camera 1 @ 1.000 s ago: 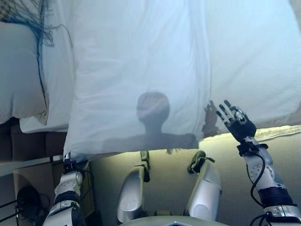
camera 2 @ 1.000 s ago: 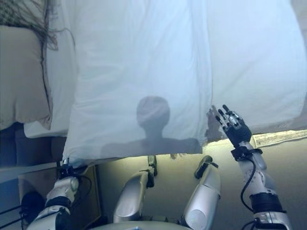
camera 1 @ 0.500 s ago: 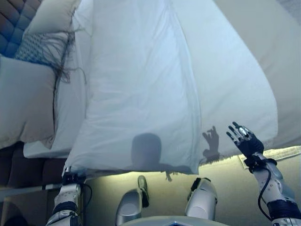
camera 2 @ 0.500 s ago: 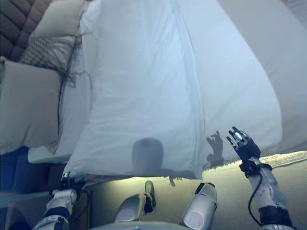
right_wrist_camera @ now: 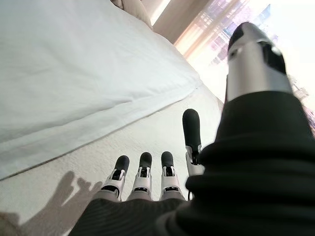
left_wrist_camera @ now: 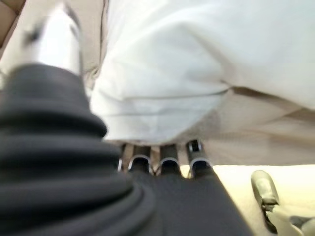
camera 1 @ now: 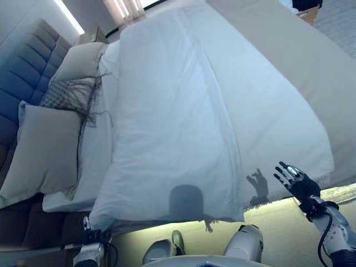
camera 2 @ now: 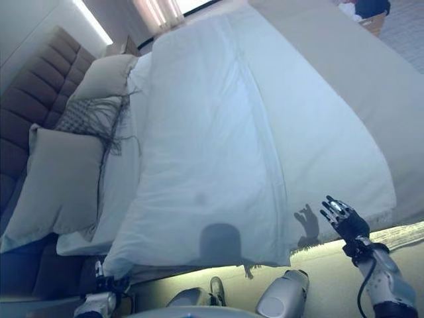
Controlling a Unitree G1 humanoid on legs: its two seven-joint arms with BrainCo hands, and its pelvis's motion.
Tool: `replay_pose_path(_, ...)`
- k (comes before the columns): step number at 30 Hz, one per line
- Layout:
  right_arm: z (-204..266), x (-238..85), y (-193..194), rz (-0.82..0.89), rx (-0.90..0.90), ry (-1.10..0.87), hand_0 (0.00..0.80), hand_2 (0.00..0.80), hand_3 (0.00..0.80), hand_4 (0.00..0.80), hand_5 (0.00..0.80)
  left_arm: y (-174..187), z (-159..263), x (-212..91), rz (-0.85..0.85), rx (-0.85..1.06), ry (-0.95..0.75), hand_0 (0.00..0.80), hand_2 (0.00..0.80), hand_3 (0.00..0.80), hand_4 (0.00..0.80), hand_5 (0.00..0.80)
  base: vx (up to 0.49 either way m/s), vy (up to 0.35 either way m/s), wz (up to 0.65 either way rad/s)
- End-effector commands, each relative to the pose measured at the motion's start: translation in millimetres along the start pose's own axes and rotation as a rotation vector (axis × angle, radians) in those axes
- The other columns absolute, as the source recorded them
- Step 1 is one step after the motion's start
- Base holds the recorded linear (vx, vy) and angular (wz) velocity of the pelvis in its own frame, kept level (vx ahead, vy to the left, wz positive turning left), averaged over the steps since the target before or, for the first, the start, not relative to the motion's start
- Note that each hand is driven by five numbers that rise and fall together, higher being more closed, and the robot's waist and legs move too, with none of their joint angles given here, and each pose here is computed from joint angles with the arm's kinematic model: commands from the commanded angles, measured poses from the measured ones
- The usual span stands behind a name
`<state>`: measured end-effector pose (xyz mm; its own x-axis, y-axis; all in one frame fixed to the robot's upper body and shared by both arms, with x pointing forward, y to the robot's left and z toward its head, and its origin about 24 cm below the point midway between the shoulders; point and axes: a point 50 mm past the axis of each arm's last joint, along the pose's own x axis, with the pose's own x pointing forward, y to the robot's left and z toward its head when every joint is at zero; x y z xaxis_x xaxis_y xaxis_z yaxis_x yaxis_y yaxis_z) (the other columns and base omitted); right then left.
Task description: Make the bed neatly
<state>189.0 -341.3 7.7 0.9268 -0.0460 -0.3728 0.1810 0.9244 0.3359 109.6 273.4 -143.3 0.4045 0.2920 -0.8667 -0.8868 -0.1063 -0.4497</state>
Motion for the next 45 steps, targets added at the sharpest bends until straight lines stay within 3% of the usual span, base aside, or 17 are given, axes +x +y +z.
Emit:
replay_pose_path(1, 22.7, 4.5, 1.5, 0.032, 0.008, -0.112, 0.0, 0.0, 0.0, 0.0, 0.0, 13.4, 78.3, -14.3, -0.008, -0.088, -0.305, 0.0, 0.0, 0.0, 0.0, 0.0, -0.008, -0.059, 0.03)
replay_pose_path(11, 4.8, 4.2, 5.5, 0.039, 0.051, -0.093, 0.0, 0.0, 0.0, 0.0, 0.0, 19.9, 32.4, -9.5, -0.108, -0.156, -0.218, 0.0, 0.0, 0.0, 0.0, 0.0, 0.04, -0.11, 0.02)
replay_pose_path(19, -9.7, 10.0, 20.3, 0.049, 0.147, -0.109, 0.0, 0.0, 0.0, 0.0, 0.0, 41.1, -13.8, -9.5, -0.054, -0.014, -0.043, 0.0, 0.0, 0.0, 0.0, 0.0, -0.008, -0.196, 0.09)
replay_pose_path(25, -29.1, 18.7, 38.8, 0.066, 0.237, -0.131, 0.0, 0.0, 0.0, 0.0, 0.0, 42.0, -35.4, -7.5, 0.001, 0.22, 0.067, 0.0, 0.0, 0.0, 0.0, 0.0, -0.045, -0.237, 0.03)
replay_pose_path(31, -42.6, 24.7, 52.6, 0.091, 0.306, -0.147, 0.0, 0.0, 0.0, 0.0, 0.0, 39.7, -45.3, -6.1, 0.042, 0.234, 0.136, 0.0, 0.0, 0.0, 0.0, 0.0, -0.026, -0.165, -0.02)
replay_pose_path(39, -53.5, 29.3, 70.2, 0.097, 0.359, -0.159, 0.0, 0.0, 0.0, 0.0, 0.0, 14.4, -47.0, -2.2, -0.064, 0.535, 0.133, 0.0, 0.0, 0.0, 0.0, 0.0, -0.012, -0.094, 0.01)
replay_pose_path(45, -61.2, 28.9, 83.6, 0.087, 0.333, -0.146, 0.0, 0.0, 0.0, 0.0, 0.0, -54.1, -57.8, -7.6, -0.382, 0.815, 0.07, 0.0, 0.0, 0.0, 0.0, 0.0, -0.028, -0.047, 0.02)
